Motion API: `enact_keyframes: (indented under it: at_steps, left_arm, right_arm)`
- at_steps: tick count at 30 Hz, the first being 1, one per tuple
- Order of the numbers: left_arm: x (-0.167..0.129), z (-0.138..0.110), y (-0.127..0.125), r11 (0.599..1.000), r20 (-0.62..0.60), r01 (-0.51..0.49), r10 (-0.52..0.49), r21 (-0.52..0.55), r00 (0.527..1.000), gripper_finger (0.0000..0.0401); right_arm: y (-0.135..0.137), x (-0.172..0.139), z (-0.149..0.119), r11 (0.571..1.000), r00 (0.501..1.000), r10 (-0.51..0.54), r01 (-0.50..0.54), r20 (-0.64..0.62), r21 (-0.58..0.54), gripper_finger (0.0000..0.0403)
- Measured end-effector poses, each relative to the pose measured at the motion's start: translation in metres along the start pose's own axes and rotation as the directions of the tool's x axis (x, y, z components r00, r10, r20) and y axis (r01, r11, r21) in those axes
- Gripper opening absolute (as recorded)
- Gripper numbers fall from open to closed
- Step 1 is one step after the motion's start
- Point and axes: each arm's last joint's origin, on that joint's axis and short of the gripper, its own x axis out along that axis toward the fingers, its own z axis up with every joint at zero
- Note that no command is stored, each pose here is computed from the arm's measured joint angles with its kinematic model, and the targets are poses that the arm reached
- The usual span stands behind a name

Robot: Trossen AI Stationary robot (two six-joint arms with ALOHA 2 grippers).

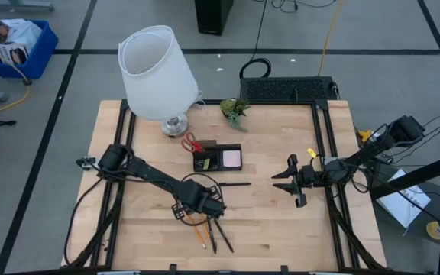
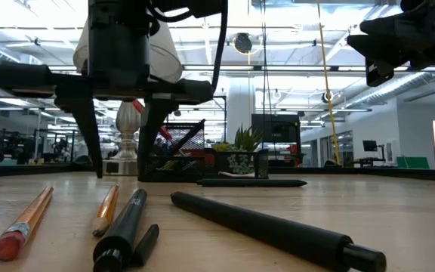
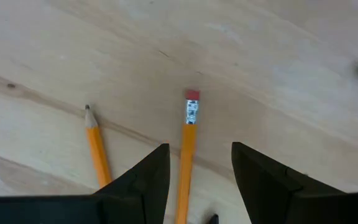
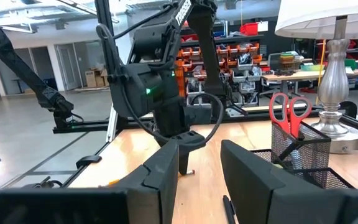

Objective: Pick and place office supplies into organizer
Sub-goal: Put the right pencil into the black desk organizer

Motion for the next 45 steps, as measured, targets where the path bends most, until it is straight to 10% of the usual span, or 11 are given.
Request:
enact_keyframes:
  at_steps: [17, 45]
  left_arm:
    - [0.013, 0.017, 0.017, 0.989, -0.168, 0.138, -0.128, 0.049, 0.978, 0.0175]
    - [0.024, 0.049, 0.006, 0.998, -0.273, 0.067, -0.059, 0.018, 0.960, 0.0175]
  right_arm:
    - [0.000, 0.000, -0.001, 1.000, 1.000, -0.001, 0.001, -0.013, -0.006, 0.0116]
    - [0.000, 0.000, -0.001, 1.000, 1.000, -0.001, 0.001, -0.013, -0.005, 0.0116]
